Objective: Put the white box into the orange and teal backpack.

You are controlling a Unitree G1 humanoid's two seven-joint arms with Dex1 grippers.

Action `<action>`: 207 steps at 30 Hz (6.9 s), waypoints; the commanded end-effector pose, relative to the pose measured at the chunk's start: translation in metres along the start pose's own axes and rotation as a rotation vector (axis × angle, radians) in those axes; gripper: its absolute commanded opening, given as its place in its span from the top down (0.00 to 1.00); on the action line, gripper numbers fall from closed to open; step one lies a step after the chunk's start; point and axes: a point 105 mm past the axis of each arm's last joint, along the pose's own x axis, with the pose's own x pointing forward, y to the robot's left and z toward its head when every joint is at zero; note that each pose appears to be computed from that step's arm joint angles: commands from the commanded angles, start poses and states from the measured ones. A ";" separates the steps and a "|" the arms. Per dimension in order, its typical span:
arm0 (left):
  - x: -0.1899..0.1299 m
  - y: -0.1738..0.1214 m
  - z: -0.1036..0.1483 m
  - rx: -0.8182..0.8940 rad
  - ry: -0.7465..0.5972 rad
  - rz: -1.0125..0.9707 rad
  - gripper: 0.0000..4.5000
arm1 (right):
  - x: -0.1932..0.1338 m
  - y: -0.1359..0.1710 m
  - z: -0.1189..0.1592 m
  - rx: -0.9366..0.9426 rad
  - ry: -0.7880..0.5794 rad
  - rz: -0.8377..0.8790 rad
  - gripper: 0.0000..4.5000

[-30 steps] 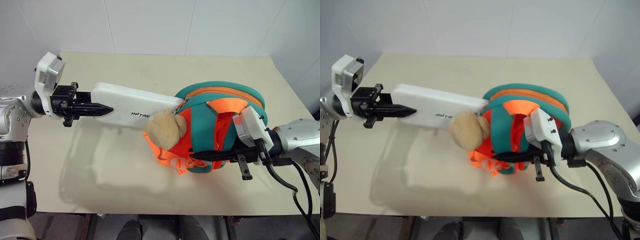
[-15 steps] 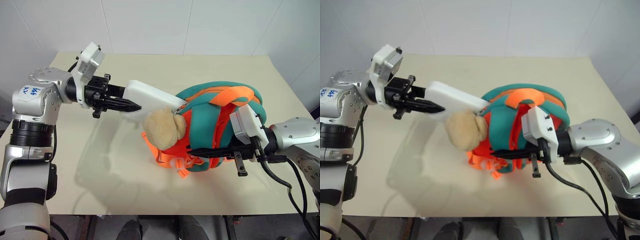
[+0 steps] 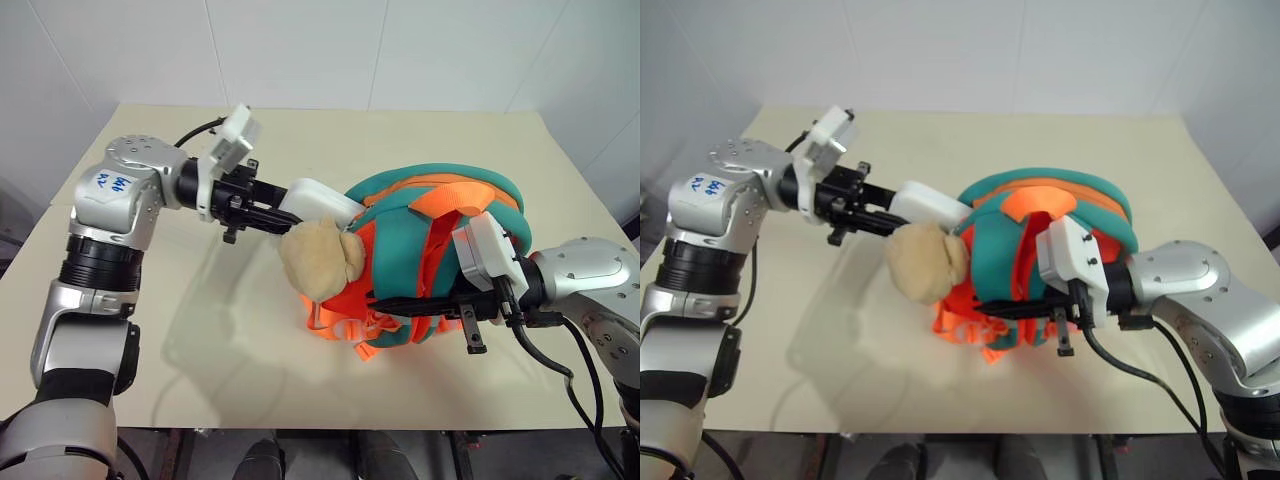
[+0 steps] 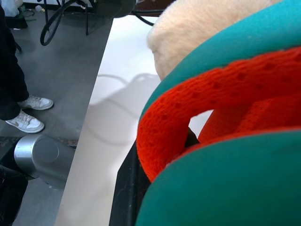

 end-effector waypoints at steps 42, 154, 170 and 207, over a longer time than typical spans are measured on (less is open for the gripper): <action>0.074 -0.019 -0.012 0.107 0.204 -0.029 0.23 | 0.011 -0.016 -0.002 -0.050 -0.031 -0.068 0.89; -0.084 -0.055 -0.042 -0.145 0.385 0.193 0.72 | 0.009 -0.026 -0.011 -0.049 -0.027 -0.105 0.89; -0.060 -0.039 -0.094 -0.162 0.541 -0.029 0.72 | 0.013 -0.022 -0.012 -0.041 -0.040 -0.116 0.89; -0.050 -0.033 -0.062 -0.025 0.413 0.040 0.00 | 0.010 -0.028 -0.016 -0.021 -0.003 -0.136 0.81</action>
